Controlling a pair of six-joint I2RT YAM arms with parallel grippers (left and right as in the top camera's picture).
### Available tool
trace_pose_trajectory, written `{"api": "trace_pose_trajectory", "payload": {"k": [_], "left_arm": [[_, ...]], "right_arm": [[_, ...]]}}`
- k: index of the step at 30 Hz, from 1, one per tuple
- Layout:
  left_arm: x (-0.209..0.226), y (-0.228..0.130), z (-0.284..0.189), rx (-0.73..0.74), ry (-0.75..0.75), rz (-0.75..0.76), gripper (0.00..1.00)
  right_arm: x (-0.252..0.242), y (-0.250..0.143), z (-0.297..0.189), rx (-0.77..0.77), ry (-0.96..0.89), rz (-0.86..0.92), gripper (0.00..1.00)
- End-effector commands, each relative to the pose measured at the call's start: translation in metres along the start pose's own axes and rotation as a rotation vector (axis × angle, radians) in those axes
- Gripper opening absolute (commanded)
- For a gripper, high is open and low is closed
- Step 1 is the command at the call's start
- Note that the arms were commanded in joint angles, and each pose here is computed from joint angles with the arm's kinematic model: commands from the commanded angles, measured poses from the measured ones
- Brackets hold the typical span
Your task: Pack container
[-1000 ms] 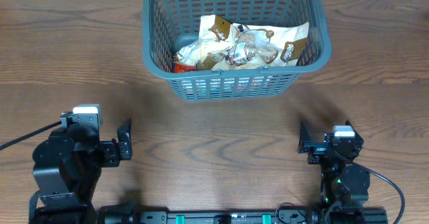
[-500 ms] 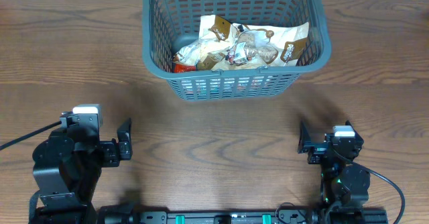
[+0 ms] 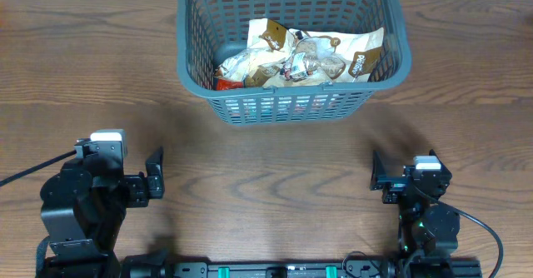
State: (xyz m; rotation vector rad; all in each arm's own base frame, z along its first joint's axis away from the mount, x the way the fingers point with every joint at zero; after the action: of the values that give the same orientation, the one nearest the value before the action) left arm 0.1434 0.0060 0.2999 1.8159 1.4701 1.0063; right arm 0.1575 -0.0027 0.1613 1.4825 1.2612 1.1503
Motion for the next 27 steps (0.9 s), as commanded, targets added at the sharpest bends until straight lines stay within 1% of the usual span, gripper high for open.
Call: {"api": "trace_pose_trajectory", "payload": {"k": [1,9,13,16,20,22,27], "left_arm": [[0.001,-0.001,0.002,0.009,0.006,-0.006,0.99],[0.0,-0.001,0.001,0.006,0.007,-0.005,0.98],[-0.003,-0.001,-0.009,-0.042,0.0,0.008,0.99],[-0.007,-0.001,-0.027,-0.121,-0.001,0.034,0.99],[-0.027,-0.009,-0.044,-0.247,-0.159,0.04,0.99],[-0.032,-0.016,-0.041,-0.304,-0.187,0.053,0.99],[-0.037,-0.024,-0.008,-0.525,-0.145,0.062,0.99]], "right_arm": [[0.002,-0.001,0.0,-0.002,0.019,0.013,0.99],[0.002,-0.001,0.0,-0.002,0.019,0.013,0.99],[0.002,-0.001,0.0,-0.002,0.019,0.013,0.99],[0.002,-0.001,0.0,-0.002,0.019,0.013,0.99],[0.002,-0.001,0.0,-0.002,0.019,0.013,0.99],[0.002,-0.001,0.0,-0.002,0.019,0.013,1.0],[0.002,-0.001,0.0,-0.002,0.019,0.013,0.99]]}}
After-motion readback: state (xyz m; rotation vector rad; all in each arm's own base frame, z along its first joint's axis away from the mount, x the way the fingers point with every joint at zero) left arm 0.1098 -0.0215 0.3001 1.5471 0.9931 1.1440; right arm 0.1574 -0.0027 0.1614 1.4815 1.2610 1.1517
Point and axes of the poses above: each gripper's point midway between its finger pads, its own z axis out along the fingers, its own x axis along the line the jaws close on, y = z × x, the point moved 8 cm from there along -z, back along the fingers, and after that the axes turned 11 degrees about z, right-handed, at the moved point
